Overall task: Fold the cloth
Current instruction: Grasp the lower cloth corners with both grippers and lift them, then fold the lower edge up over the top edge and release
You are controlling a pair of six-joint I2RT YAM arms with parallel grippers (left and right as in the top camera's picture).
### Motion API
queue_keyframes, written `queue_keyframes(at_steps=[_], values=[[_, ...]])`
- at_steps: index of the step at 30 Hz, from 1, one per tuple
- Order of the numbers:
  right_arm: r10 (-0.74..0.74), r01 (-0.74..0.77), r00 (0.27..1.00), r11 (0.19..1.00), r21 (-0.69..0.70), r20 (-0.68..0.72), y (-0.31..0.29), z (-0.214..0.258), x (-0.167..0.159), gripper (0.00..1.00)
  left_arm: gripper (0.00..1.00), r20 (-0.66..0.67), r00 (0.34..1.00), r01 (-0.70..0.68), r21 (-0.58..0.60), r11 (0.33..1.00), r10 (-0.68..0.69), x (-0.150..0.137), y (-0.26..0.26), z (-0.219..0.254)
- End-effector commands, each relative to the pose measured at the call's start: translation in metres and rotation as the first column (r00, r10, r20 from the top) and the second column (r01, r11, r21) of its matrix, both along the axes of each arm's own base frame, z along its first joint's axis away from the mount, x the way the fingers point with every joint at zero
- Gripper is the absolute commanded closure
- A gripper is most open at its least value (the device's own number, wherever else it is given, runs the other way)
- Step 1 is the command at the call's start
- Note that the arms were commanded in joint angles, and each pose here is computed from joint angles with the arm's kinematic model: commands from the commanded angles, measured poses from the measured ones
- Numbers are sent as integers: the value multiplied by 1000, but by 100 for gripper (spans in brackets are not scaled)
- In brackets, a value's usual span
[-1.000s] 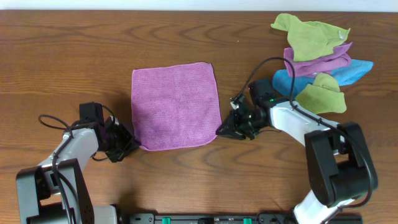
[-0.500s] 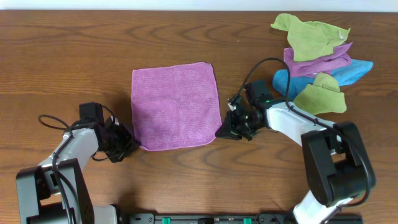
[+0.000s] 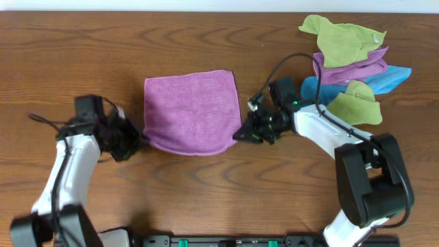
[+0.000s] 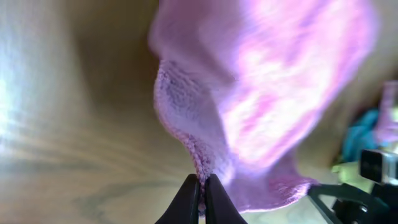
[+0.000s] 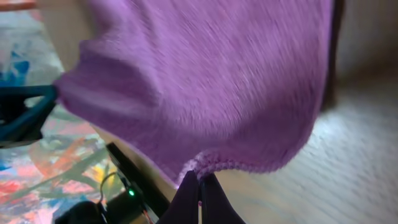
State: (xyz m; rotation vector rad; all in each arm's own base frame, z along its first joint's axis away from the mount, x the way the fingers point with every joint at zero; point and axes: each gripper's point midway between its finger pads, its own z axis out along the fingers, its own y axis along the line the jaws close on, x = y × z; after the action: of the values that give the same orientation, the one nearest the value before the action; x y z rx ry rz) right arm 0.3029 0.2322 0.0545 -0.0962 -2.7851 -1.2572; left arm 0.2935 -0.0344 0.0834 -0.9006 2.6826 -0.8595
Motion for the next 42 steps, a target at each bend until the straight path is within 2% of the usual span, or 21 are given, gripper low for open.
queue_keyframes(at_steps=[1,8,14,17,26,30,33,42], values=[[-21,18,997,999,37,73,6,29,22,98,94,63,998,1,59,998,-5,10,8,15],[-112,116,975,993,-7,192,-1,37,66,98,94,86,995,-56,61,997,51,41,17,-6],[-144,149,971,989,-9,191,-5,24,103,98,94,120,990,-75,-3,997,75,75,15,-22],[-153,157,965,988,-2,212,-1,22,130,99,94,143,987,-73,-6,997,73,101,19,-24],[-231,229,939,973,38,255,-6,25,202,98,94,257,965,-41,-35,999,49,206,30,-2],[-263,258,931,965,56,253,-8,19,229,98,94,246,969,-29,-36,999,37,236,31,-5],[-242,226,948,969,96,208,0,15,227,99,94,189,982,4,-21,1000,0,231,27,-18],[-156,147,978,986,73,135,5,17,195,99,94,-27,996,90,58,994,-89,171,33,-35]])
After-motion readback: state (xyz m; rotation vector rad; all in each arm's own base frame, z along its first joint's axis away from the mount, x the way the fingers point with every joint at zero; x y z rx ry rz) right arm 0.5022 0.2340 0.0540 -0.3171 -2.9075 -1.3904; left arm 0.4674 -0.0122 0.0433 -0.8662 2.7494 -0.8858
